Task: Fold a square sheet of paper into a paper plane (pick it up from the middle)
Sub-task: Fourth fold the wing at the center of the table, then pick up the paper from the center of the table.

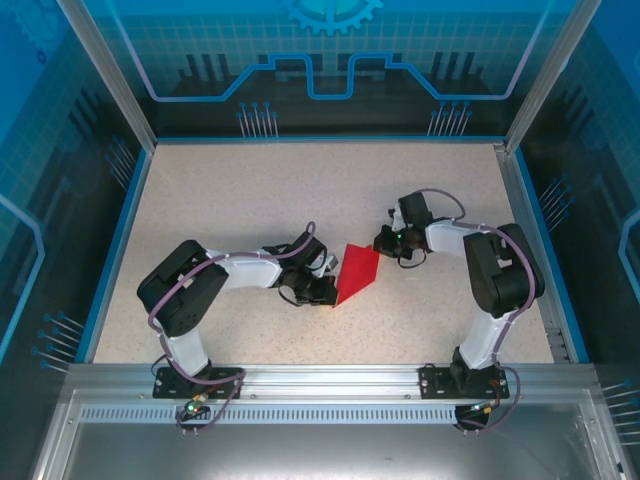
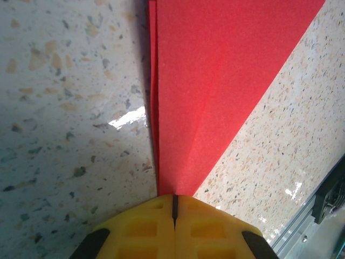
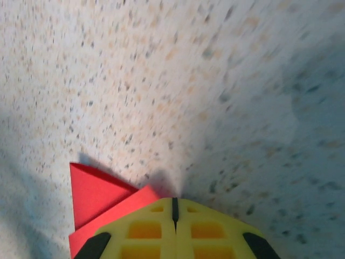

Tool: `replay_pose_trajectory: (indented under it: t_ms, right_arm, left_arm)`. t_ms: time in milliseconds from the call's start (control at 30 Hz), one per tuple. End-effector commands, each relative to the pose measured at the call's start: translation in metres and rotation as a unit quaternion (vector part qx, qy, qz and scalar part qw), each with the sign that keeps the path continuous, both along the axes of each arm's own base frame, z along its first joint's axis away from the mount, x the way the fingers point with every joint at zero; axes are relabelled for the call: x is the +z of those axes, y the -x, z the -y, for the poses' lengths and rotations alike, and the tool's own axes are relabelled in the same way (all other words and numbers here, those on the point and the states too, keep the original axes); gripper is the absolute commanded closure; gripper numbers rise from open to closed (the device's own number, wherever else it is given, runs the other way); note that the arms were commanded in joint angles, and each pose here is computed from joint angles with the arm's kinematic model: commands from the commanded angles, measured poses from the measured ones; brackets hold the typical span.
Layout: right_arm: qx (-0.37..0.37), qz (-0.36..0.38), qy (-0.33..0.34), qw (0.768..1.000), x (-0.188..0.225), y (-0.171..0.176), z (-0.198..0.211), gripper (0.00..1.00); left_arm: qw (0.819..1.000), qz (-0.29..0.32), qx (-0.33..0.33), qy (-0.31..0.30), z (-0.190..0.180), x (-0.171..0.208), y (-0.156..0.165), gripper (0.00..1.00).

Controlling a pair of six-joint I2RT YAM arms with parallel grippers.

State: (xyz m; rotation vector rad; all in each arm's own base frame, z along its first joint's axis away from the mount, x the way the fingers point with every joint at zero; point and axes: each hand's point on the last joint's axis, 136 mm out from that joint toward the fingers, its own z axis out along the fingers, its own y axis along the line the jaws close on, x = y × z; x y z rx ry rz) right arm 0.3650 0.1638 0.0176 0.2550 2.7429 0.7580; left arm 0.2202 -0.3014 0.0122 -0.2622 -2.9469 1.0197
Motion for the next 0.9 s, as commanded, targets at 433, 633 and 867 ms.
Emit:
replay_pose_trajectory:
  t_ms: [433,633,867]
  right_arm:
    - [-0.038,0.058,-0.017,0.997,0.060,0.041,0.012,0.47]
    - [-0.015,0.051,-0.053,0.997,0.062,0.059,-0.012,0.42]
    - [-0.009,0.015,-0.074,0.997,0.045,0.062,-0.039,0.47]
  left_arm:
    - [0.997,0.077,0.029,0.000,0.011,0.075,-0.031,0.56]
    - [0.982,0.133,0.119,-0.066,-0.027,0.079,-0.066,0.40]
    - [0.964,0.145,0.210,-0.080,-0.070,0.074,-0.085,0.18]
